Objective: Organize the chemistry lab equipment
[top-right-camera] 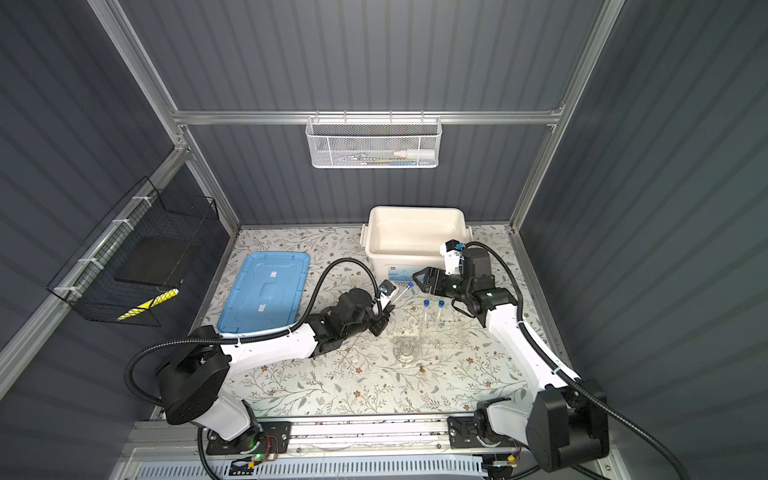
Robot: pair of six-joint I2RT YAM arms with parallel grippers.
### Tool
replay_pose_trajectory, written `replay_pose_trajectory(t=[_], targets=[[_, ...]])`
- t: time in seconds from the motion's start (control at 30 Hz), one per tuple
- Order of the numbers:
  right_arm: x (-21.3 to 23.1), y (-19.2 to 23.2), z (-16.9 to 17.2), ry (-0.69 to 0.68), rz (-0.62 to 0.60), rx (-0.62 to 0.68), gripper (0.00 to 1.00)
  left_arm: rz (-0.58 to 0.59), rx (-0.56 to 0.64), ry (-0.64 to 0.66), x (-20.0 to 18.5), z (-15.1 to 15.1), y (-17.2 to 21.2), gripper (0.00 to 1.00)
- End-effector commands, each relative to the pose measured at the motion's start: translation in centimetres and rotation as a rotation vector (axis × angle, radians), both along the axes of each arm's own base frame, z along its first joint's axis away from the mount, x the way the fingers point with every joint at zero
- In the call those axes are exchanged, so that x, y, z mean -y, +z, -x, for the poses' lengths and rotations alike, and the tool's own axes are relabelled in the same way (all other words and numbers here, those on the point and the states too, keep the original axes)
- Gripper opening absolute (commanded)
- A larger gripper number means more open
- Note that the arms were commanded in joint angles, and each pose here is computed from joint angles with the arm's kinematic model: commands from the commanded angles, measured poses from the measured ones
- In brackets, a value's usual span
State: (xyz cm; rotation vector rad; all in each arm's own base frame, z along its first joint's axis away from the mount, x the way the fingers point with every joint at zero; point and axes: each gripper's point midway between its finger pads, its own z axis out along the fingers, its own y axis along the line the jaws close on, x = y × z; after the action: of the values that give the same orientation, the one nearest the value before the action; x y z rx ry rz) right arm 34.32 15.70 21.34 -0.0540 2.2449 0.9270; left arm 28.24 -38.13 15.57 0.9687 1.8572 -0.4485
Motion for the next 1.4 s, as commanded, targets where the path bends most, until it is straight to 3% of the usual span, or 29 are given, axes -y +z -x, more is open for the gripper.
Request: replay_pose_trajectory(t=[0.0, 0.4, 0.93, 1.37], targets=[[-1.1, 1.3, 0.2, 0.067, -0.050, -0.002, 0.73, 0.030, 0.065, -0.030, 0.4, 0.0, 1.9, 0.17], [-2.3, 0.4, 0.1, 0.131, -0.104, -0.071, 0.61, 0.055, 0.109, -0.047, 1.1, -0.3, 2.6, 0.17], [-3.0, 0.3, 0.7, 0.169, -0.145, -0.095, 0.37, 0.057, 0.111, -0.058, 1.7, -0.5, 2.5, 0.17], [-3.0, 0.1, 0.8, 0.173, -0.149, -0.101, 0.29, 0.062, 0.106, -0.070, 2.1, -0.5, 2.3, 0.17]])
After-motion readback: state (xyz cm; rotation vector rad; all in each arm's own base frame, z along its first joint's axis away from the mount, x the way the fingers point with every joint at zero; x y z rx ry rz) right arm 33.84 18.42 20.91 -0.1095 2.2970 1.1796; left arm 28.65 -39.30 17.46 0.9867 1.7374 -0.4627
